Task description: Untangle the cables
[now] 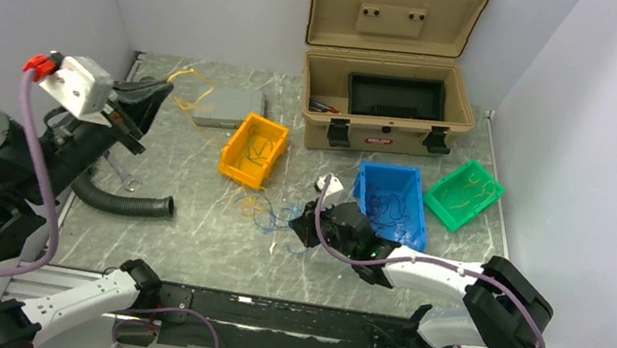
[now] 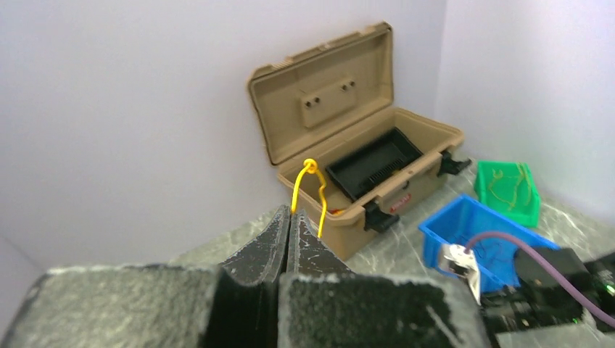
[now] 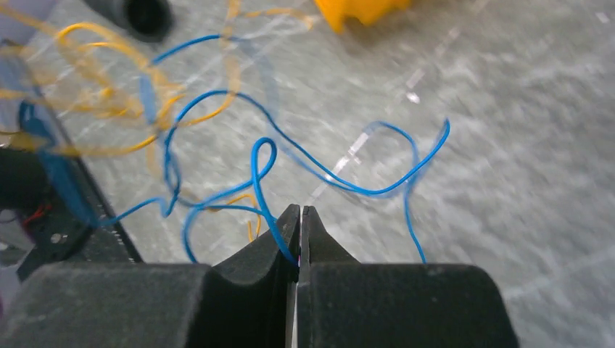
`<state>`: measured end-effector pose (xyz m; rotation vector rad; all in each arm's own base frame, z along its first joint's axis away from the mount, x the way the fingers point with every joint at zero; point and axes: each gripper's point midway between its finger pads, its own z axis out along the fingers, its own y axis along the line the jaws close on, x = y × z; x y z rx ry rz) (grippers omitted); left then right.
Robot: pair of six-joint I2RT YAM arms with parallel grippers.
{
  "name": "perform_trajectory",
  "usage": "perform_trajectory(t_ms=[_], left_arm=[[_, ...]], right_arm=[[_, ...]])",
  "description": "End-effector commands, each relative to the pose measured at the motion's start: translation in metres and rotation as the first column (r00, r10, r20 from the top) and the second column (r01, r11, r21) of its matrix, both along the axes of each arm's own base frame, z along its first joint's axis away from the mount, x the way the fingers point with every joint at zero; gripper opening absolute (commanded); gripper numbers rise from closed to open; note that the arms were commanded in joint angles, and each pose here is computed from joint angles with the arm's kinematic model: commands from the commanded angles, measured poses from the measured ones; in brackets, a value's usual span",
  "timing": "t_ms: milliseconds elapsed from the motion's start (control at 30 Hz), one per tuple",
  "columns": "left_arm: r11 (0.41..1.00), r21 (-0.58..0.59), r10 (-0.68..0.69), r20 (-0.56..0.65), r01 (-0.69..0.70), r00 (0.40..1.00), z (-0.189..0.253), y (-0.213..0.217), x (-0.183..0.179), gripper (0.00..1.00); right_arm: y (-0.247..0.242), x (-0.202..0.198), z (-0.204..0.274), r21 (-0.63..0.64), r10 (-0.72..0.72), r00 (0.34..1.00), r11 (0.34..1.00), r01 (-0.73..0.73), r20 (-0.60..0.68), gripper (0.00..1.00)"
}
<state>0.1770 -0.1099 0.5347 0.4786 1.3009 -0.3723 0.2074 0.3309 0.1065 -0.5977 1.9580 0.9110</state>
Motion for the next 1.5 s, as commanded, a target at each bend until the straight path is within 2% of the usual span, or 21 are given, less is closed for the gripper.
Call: perform_trajectory(t_ms=[0,100,133,167,200,233,300,333,400,467,600,733,867,933,1067,1133,1167,1267,1367,1400,1467], left_arm=[[0.99,-0.056,0.131,0.068,-0.127,0.989,0.017,0.025,0.005,0.0],[0.993,-0.055,0.107,0.051,-0.104,0.993,0.011,0.018,0.007,0.0],[0.994,-0.053,0.094,0.042,-0.092,0.995,0.009,0.015,0.008,0.0],[0.996,-0.049,0.082,0.034,-0.08,0.996,0.007,0.011,0.009,0.0],[0.997,-0.047,0.064,0.03,-0.063,0.997,0.005,0.007,0.01,0.0],[0.998,-0.046,0.048,0.025,-0.047,0.999,0.004,0.004,0.01,0.0],[0.999,-0.048,0.008,0.017,-0.007,1.0,0.001,-0.004,0.009,0.0],[0.998,-0.052,-0.017,0.017,0.017,1.0,0.001,-0.009,0.007,0.0],[0.996,-0.057,-0.073,0.013,0.074,0.997,0.0,-0.019,0.004,0.0],[0.99,-0.064,-0.126,0.003,0.126,0.992,-0.003,-0.03,0.002,0.0],[0.98,-0.075,-0.187,-0.007,0.186,0.982,-0.004,-0.043,0.001,0.0],[0.973,-0.11,-0.206,-0.017,0.203,0.978,-0.001,-0.046,0.0,0.0],[0.973,-0.116,-0.203,-0.008,0.2,0.979,0.004,-0.045,0.0,0.0],[0.973,-0.118,-0.199,0.0,0.198,0.98,0.007,-0.043,-0.001,0.0],[0.976,-0.139,-0.168,0.026,0.17,0.985,0.016,-0.036,-0.002,0.0],[0.974,-0.161,-0.153,0.048,0.159,0.987,0.021,-0.031,-0.004,0.0],[0.973,-0.17,-0.145,0.062,0.154,0.987,0.023,-0.029,-0.005,0.0],[0.971,-0.197,-0.116,0.091,0.132,0.989,0.028,-0.022,-0.006,0.0],[0.972,-0.208,-0.084,0.109,0.105,0.99,0.032,-0.016,-0.005,0.0],[0.973,-0.208,-0.073,0.115,0.095,0.991,0.033,-0.013,-0.005,0.0],[0.979,-0.197,-0.025,0.131,0.051,0.991,0.036,-0.004,-0.004,0.0]], right_arm=[[-0.028,0.015,0.004,0.022,-0.205,0.979,0.978,0.205,-0.019,0.03],[-0.039,0.013,0.007,0.012,-0.225,0.974,0.974,0.225,-0.007,0.01],[-0.04,0.012,0.01,0.01,-0.216,0.976,0.976,0.216,0.004,0.03],[-0.04,0.011,0.014,0.011,-0.203,0.979,0.979,0.203,0.015,0.09],[-0.038,0.01,0.018,0.007,-0.182,0.983,0.983,0.182,0.027,0.18],[-0.036,0.008,0.025,0.011,-0.161,0.986,0.987,0.161,0.043,0.35],[-0.03,0.007,0.042,0.022,-0.114,0.99,0.993,0.112,0.078,0.6],[-0.026,0.004,0.052,0.035,-0.08,0.992,0.996,0.077,0.102,0.69],[-0.015,-0.004,0.072,0.061,0.017,0.986,0.998,-0.027,0.165,0.8],[-0.004,-0.012,0.089,0.077,0.104,0.969,0.989,-0.124,0.224,0.84],[0.02,-0.017,0.111,0.074,0.225,0.929,0.964,-0.256,0.295,0.84],[0.043,-0.012,0.117,0.065,0.285,0.903,0.945,-0.321,0.323,0.84],[0.063,-0.002,0.121,0.095,0.292,0.888,0.934,-0.345,0.354,0.91],[0.076,0.0,0.118,0.109,0.315,0.881,0.921,-0.373,0.353,0.92],[0.101,0.002,0.086,0.13,0.373,0.885,0.898,-0.42,0.28,0.83],[0.108,-0.003,0.072,0.168,0.402,0.883,0.879,-0.446,0.241,0.75],[0.111,-0.008,0.066,0.188,0.418,0.881,0.868,-0.459,0.221,0.67],[0.109,-0.017,0.046,0.234,0.432,0.888,0.858,-0.458,0.155,0.36],[0.097,-0.021,0.036,0.257,0.392,0.913,0.876,-0.408,0.111,0.04],[0.09,-0.017,0.03,0.24,0.35,0.933,0.901,-0.361,0.087,0.0],[0.073,-0.007,0.013,0.177,0.251,0.967,0.951,-0.254,0.035,0.0]])
